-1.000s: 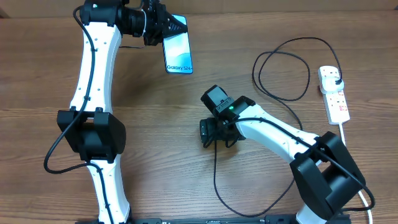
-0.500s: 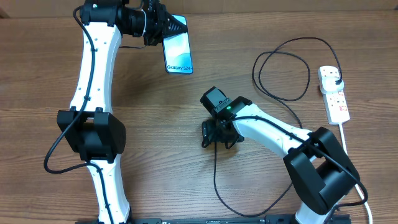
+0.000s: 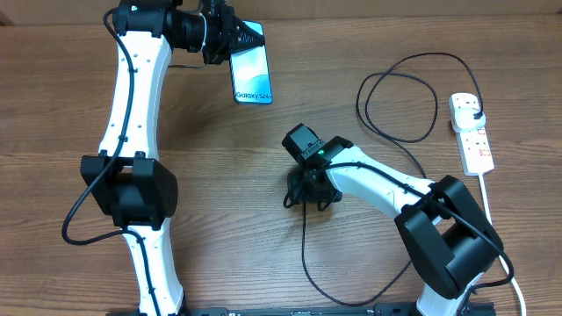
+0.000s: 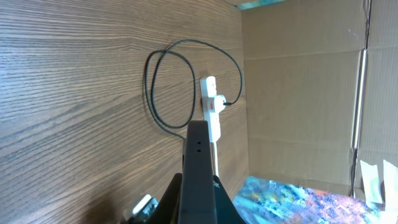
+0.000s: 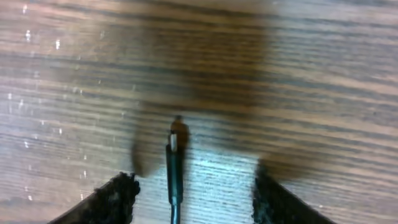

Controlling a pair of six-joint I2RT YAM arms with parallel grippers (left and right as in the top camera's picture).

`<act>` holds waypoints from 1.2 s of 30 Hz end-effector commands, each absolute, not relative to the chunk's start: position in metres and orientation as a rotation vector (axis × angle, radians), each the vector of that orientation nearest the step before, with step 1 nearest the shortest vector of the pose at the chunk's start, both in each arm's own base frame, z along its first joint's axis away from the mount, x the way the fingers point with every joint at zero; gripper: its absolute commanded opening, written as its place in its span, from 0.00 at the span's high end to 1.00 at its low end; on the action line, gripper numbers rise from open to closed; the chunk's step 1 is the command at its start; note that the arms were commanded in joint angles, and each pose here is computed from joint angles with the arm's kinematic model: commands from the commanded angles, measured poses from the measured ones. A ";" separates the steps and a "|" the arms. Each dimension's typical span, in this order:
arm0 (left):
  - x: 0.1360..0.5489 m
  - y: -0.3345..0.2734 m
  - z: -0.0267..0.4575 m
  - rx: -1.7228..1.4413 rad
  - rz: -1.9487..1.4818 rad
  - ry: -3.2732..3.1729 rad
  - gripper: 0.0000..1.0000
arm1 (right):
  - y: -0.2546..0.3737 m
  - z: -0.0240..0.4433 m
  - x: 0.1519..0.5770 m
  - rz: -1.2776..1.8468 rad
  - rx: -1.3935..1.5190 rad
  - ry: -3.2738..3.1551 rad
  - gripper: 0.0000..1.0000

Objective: Plug charger to phone and switch on socket
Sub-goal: 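Close the right gripper on the cable plug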

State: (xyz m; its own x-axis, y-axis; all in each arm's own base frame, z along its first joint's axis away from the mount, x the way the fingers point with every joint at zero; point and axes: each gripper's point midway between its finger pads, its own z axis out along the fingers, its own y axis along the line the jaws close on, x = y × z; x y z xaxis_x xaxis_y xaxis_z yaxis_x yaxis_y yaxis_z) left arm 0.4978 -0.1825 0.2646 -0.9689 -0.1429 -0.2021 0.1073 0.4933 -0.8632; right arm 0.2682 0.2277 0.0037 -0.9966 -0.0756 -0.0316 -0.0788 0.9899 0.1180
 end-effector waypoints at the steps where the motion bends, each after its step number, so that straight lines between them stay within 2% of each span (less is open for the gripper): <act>1: 0.500 -0.182 0.272 -0.009 -1.484 2.463 0.96 | 0.231 0.002 0.269 0.191 -0.120 3.111 0.50; 5: 0.500 -0.182 0.271 -0.009 -1.483 2.464 0.96 | 0.231 0.002 0.269 0.195 -0.121 3.112 0.66; 8: 0.500 -0.182 0.272 -0.009 -1.483 2.463 0.96 | 0.231 0.002 0.269 0.196 -0.121 3.112 0.71; 27: 0.500 -0.182 0.271 -0.009 -1.483 2.463 0.96 | 0.239 0.002 0.261 0.216 -0.158 3.124 0.72; 36: 0.500 -0.182 0.272 -0.008 -1.482 2.463 0.96 | 0.238 0.002 0.262 0.208 -0.157 3.119 0.78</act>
State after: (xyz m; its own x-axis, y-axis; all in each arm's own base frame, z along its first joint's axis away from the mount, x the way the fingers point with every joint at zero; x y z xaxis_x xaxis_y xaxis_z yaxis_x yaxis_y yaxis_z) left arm 0.4987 -0.1825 0.2650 -0.9676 -0.1434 -0.2078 0.1120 0.4935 -0.8625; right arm 0.2592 0.2356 0.0028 -0.9952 -0.0973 -0.0121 -0.0981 0.9865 0.1308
